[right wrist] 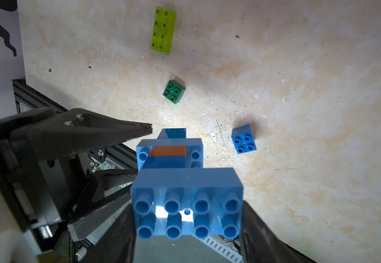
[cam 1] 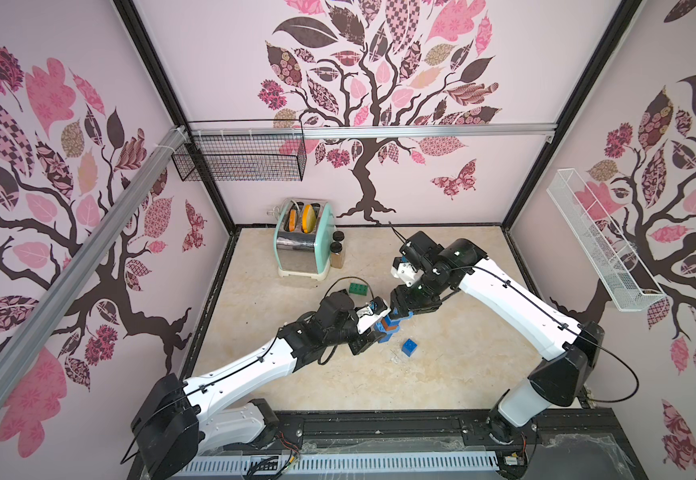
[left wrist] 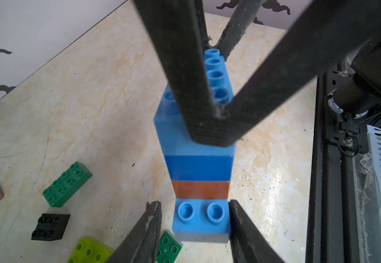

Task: Assemble the letter f with lego
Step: Place the lego brick at the center of the board.

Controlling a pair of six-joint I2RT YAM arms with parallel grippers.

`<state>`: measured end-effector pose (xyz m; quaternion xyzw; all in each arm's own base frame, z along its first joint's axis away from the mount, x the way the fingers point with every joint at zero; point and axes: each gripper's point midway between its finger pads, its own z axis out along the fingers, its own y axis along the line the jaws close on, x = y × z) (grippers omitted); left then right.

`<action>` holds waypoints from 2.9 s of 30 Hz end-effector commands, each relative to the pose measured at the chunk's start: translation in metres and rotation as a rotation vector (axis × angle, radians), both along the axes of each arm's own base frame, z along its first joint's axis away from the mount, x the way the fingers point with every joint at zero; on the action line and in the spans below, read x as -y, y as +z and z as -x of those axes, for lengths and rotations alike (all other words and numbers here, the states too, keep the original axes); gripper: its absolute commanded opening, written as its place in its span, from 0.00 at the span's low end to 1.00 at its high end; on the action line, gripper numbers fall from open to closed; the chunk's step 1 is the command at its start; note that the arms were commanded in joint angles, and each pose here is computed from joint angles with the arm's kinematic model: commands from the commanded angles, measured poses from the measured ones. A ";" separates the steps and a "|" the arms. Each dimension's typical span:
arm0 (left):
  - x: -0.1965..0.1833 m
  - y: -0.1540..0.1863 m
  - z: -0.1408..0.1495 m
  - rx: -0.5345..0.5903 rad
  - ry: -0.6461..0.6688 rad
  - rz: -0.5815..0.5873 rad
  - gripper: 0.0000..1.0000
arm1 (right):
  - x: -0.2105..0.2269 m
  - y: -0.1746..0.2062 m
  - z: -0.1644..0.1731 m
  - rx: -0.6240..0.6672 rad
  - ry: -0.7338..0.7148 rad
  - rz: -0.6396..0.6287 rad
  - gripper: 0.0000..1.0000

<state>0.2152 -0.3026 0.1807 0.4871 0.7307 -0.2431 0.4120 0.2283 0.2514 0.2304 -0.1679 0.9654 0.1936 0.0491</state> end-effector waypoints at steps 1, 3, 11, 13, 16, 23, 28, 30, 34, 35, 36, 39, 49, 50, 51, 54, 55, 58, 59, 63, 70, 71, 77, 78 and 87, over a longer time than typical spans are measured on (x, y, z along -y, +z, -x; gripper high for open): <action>0.005 0.007 -0.001 -0.002 -0.006 0.018 0.47 | 0.000 0.008 -0.001 0.020 0.005 -0.026 0.63; 0.005 0.006 -0.001 -0.008 -0.005 0.019 0.44 | 0.000 0.008 0.000 0.019 0.009 -0.026 0.63; 0.006 0.005 -0.001 -0.021 0.000 0.021 0.36 | -0.001 0.003 0.001 0.006 0.011 -0.037 0.68; 0.007 0.005 -0.001 -0.020 0.000 0.023 0.35 | -0.001 0.002 0.001 0.004 0.011 -0.034 0.70; 0.007 0.004 -0.001 -0.027 -0.001 0.025 0.34 | 0.000 0.000 -0.001 0.005 0.005 -0.030 0.74; 0.006 0.003 0.004 -0.061 -0.005 0.027 0.33 | 0.010 0.000 -0.020 0.058 -0.061 -0.001 0.85; 0.006 -0.002 0.007 -0.108 -0.002 0.023 0.33 | 0.030 0.006 -0.048 0.112 -0.165 0.018 0.89; 0.007 -0.004 0.008 -0.144 0.003 0.034 0.33 | 0.042 0.011 -0.059 0.129 -0.210 0.012 0.91; 0.005 -0.002 -0.002 -0.288 0.038 0.105 0.33 | 0.065 0.018 -0.068 0.149 -0.270 0.007 0.94; 0.005 -0.002 -0.007 -0.333 0.056 0.125 0.33 | 0.070 0.018 -0.068 0.150 -0.283 0.010 0.94; 0.005 -0.001 -0.013 -0.382 0.071 0.140 0.33 | 0.076 0.019 -0.068 0.153 -0.297 0.011 0.95; 0.012 -0.002 -0.030 -0.507 0.103 0.166 0.34 | 0.091 0.018 -0.066 0.156 -0.338 0.022 0.99; 0.057 -0.017 -0.082 -0.869 0.103 0.249 0.38 | 0.133 0.008 -0.047 0.146 -0.437 0.048 0.99; 0.060 -0.020 -0.088 -0.889 0.108 0.253 0.39 | 0.137 0.006 -0.044 0.140 -0.448 0.054 0.99; 0.064 -0.024 -0.093 -0.918 0.113 0.262 0.39 | 0.141 0.004 -0.042 0.135 -0.459 0.057 0.99; 0.073 -0.042 -0.106 -0.995 0.134 0.271 0.39 | 0.146 0.000 -0.036 0.123 -0.475 0.052 0.99; 0.075 -0.048 -0.110 -1.009 0.145 0.268 0.39 | 0.146 -0.002 -0.035 0.119 -0.474 0.051 0.99; 0.079 -0.062 -0.119 -1.021 0.173 0.278 0.36 | 0.147 -0.006 -0.031 0.106 -0.476 0.055 0.99; 0.079 -0.064 -0.122 -1.021 0.185 0.283 0.36 | 0.147 -0.007 -0.030 0.104 -0.475 0.054 0.99; 0.082 -0.065 -0.132 -1.021 0.205 0.300 0.35 | 0.147 -0.009 -0.027 0.098 -0.472 0.055 0.99; 0.076 -0.070 -0.172 -1.022 0.397 0.413 0.34 | 0.142 -0.021 -0.026 0.066 -0.468 0.040 0.99; 0.076 -0.070 -0.178 -1.016 0.431 0.444 0.35 | 0.142 -0.023 -0.026 0.060 -0.466 0.039 0.99; 0.071 -0.073 -0.211 -1.010 0.614 0.635 0.34 | 0.142 -0.032 -0.027 0.041 -0.465 0.056 0.99; 0.071 -0.074 -0.214 -1.008 0.635 0.661 0.34 | 0.142 -0.033 -0.027 0.041 -0.464 0.057 0.99; 0.070 -0.084 -0.221 -0.963 0.768 0.870 0.33 | 0.141 -0.043 -0.024 0.016 -0.457 0.056 0.99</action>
